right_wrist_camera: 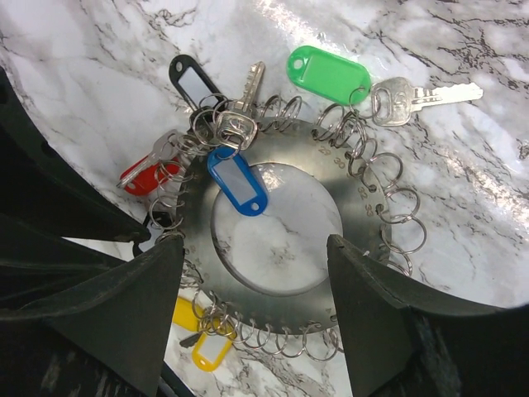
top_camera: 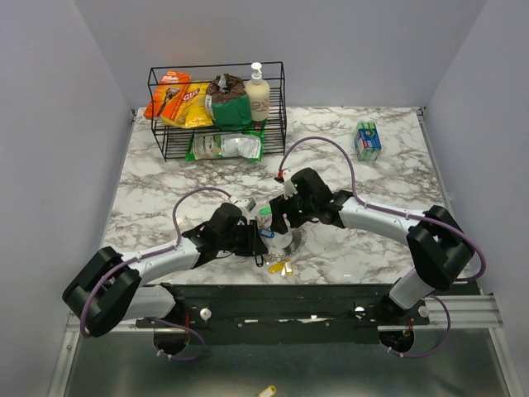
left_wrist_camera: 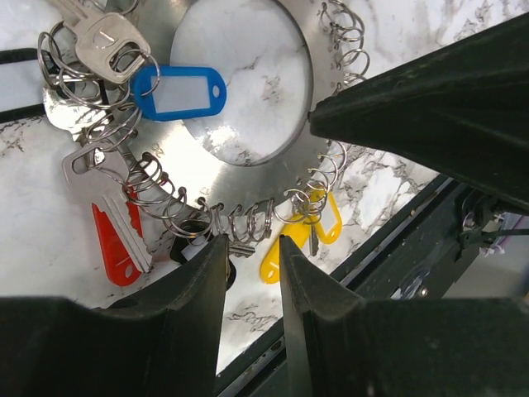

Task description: Put the keys on the keyring

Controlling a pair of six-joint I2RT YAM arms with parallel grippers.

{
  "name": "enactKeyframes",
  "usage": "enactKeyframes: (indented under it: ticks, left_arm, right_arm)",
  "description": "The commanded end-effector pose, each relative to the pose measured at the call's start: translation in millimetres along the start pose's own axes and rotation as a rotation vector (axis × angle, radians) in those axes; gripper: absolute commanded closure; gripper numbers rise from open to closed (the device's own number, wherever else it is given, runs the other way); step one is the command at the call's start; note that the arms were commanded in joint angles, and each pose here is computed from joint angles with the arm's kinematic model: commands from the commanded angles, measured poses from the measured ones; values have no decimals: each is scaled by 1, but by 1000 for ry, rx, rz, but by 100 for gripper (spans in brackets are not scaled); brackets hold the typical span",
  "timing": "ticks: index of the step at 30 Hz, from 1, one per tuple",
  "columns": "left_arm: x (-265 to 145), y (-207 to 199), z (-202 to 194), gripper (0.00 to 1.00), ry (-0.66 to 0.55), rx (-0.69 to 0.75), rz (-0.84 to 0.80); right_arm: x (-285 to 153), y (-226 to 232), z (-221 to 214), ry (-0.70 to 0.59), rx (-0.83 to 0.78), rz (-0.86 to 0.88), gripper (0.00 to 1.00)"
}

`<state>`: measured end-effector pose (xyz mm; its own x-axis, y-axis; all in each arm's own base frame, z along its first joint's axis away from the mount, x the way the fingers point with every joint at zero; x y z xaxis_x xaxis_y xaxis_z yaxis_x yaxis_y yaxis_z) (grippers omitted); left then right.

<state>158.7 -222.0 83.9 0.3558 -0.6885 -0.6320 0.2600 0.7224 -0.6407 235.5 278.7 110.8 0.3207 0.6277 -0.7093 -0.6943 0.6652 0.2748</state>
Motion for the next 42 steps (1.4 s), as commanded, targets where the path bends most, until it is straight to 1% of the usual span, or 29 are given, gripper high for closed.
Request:
enactKeyframes:
  ticks: [1, 17, 20, 25, 28, 29, 31, 34, 35, 36, 38, 42]
  left_arm:
    - [3, 3, -2, 60, 18, -14, 29]
    - [13, 8, -4, 61, 32, -15, 28]
    - [16, 7, -3, 64, 30, -17, 23]
    - [19, 11, -4, 67, 26, -18, 34]
    - [19, 12, -2, 70, 14, -15, 40]
    - [20, 14, -1, 74, 12, -13, 54]
    - [20, 15, -1, 77, 8, -8, 65]
    - [20, 15, 2, 87, -6, -1, 67]
    - [20, 15, 1, 93, -5, 0, 66]
    - [20, 14, 2, 96, -6, 5, 65]
    - [18, 13, 4, 100, -14, 14, 59]
    - [11, 11, 6, 100, -19, 70, 62]
  right_arm:
    - [0, -4, -1, -11, 23, -36, 22]
    - [0, -4, -3, -14, 31, -29, 22]
    - [0, -4, -3, -13, 29, -28, 22]
    - [0, -4, -5, -8, 29, -25, 22]
    - [1, -4, -6, -5, 30, -24, 22]
    - [1, -4, -6, -3, 30, -23, 22]
    - [1, -3, -5, -4, 31, -17, 22]
    - [2, -3, -7, 2, 31, -12, 22]
    - [2, -3, -7, 3, 31, -12, 22]
    - [2, -2, -7, 2, 31, -10, 22]
    - [2, -2, -7, 2, 29, -9, 22]
    - [0, -1, -6, -2, 18, 1, 22]
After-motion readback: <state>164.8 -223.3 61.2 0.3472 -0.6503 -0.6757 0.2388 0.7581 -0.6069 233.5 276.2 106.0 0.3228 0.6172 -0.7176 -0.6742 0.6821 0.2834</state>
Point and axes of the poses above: each gripper's point midway between its finger pads, its own x axis out along the fingers, its own y axis along the line the jaws close on, z = x × y, the point moved 5 cm from there along -x, back along the fingers, and after that the axes turned 3 degrees about -x, right-handed, at the moved point
